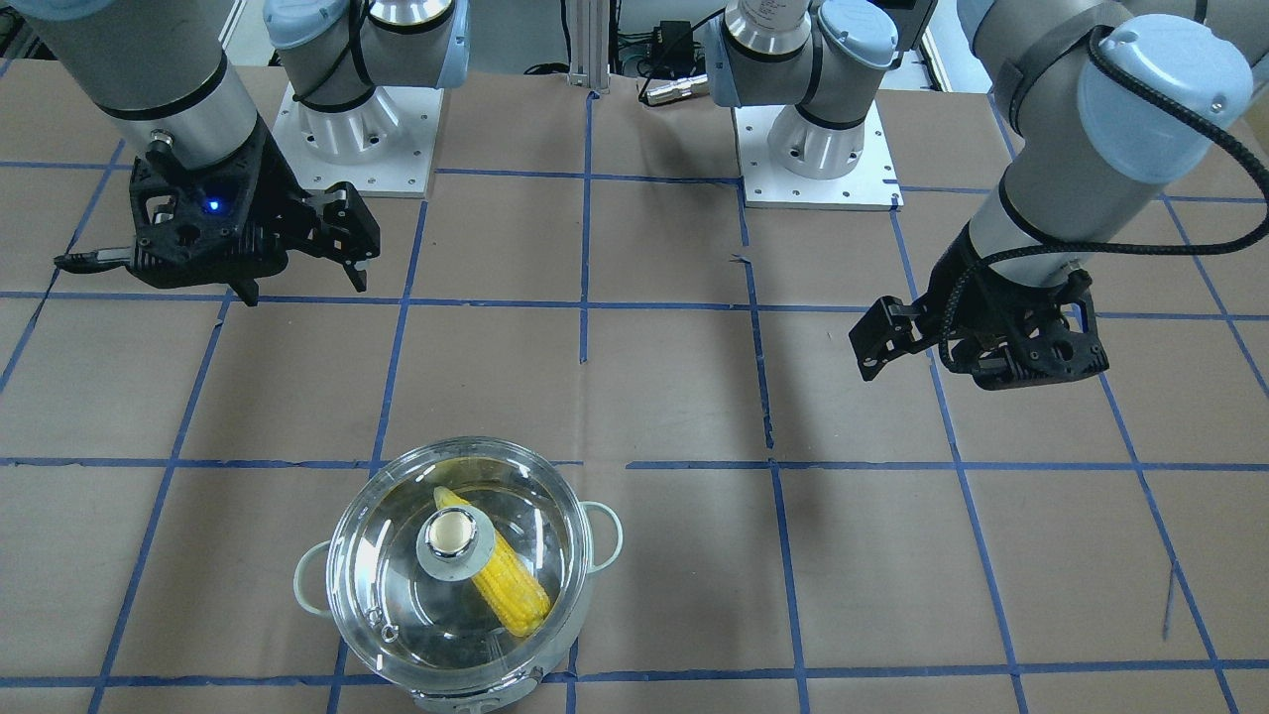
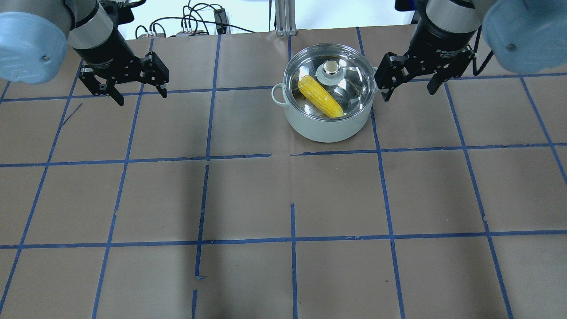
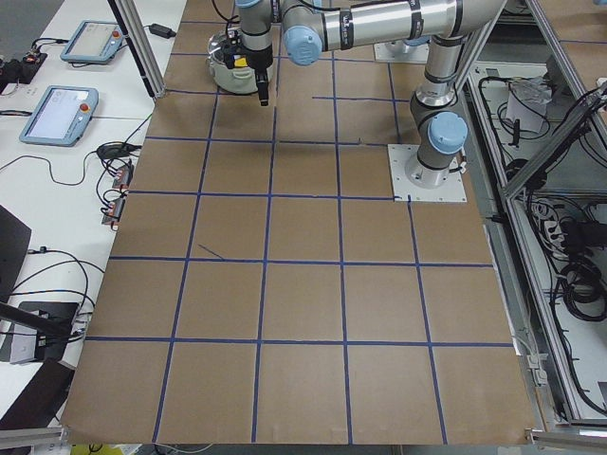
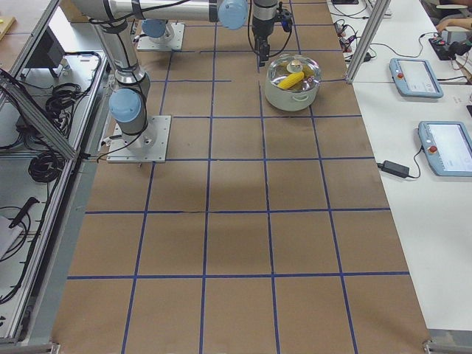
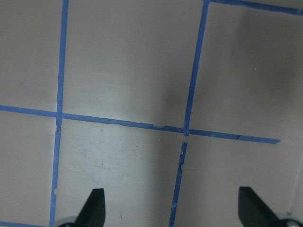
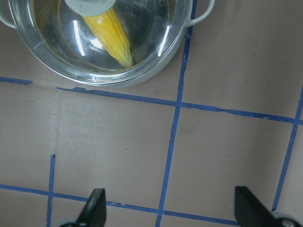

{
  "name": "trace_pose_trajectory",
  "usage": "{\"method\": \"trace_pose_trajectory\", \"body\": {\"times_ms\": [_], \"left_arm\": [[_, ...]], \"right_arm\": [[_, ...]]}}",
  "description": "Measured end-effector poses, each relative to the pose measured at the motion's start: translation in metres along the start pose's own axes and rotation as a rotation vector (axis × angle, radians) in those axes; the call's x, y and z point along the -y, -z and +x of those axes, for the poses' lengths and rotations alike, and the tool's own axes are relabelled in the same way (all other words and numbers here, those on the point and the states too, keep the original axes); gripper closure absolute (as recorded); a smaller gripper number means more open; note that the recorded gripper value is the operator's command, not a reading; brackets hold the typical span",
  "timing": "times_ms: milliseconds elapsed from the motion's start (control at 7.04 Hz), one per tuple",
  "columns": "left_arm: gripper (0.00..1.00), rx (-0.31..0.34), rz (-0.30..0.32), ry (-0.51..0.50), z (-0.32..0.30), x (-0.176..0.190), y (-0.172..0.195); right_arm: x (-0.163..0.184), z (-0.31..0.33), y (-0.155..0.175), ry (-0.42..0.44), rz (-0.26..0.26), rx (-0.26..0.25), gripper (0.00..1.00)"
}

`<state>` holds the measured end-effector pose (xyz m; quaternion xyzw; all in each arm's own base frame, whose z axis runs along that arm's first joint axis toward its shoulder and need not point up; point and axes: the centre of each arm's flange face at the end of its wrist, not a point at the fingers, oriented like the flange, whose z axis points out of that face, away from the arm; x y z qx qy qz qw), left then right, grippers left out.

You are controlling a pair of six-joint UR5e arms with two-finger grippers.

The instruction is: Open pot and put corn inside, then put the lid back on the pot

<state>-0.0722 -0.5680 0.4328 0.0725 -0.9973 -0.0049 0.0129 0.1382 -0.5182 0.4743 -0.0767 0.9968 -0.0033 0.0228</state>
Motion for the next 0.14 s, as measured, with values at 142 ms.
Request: {"method": "trace_pose_trajectory", "body": {"times_ms": [142], "left_arm": [[0.00, 0.000, 0.000, 0.000, 0.0000, 0.0003, -0.0002]], "right_arm": [[0.0001, 0.0000, 0.0000, 0.000, 0.000, 0.000, 0.05]]}}
